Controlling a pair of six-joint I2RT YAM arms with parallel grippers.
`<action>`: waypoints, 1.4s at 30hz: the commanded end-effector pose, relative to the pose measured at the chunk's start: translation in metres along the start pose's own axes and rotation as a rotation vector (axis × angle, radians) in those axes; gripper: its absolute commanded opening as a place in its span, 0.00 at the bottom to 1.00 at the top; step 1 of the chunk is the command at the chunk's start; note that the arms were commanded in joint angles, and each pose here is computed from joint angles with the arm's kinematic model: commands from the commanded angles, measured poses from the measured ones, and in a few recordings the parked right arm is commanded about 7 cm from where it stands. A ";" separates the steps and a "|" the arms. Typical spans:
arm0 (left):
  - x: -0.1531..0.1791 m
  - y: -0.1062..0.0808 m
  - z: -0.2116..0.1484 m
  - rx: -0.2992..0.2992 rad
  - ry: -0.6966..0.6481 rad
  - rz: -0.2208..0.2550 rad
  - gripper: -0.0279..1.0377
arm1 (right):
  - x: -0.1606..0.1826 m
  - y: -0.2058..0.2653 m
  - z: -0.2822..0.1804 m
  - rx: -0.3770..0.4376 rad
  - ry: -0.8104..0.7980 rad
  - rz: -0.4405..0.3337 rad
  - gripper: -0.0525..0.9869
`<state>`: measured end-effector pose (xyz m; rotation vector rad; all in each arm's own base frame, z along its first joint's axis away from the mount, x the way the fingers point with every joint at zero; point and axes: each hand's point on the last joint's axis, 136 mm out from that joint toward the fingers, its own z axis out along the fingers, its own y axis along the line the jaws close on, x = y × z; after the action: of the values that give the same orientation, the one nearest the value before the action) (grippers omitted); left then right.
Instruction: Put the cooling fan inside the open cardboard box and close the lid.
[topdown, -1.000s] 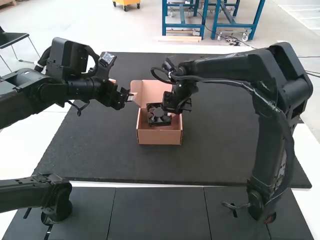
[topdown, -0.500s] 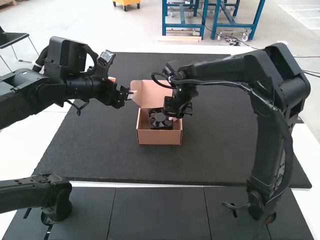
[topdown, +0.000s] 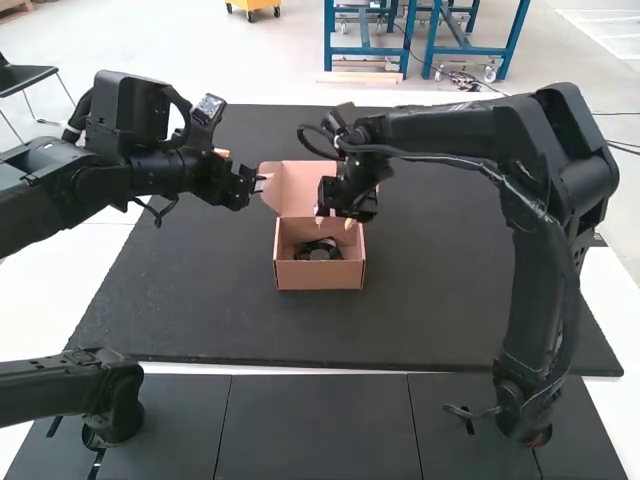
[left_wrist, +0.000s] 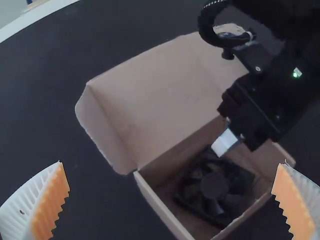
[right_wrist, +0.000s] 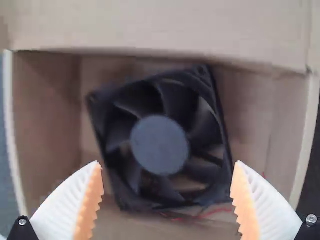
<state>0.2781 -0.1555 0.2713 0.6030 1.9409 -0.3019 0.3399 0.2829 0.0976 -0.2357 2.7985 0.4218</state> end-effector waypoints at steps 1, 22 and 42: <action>-0.002 0.018 0.000 -0.063 -0.011 -0.032 0.93 | -0.028 0.030 -0.025 -0.114 -0.046 -0.065 0.63; 0.025 0.109 0.054 -0.320 0.118 -0.116 0.93 | -0.061 -0.082 -0.097 0.166 -0.329 -0.355 0.69; 0.045 0.142 0.103 -0.419 0.200 -0.122 0.93 | -0.072 -0.086 -0.059 0.055 -0.486 -0.256 0.73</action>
<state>0.4079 -0.0767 0.1780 0.2833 2.1907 0.0726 0.4067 0.1926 0.1494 -0.4471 2.2693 0.2500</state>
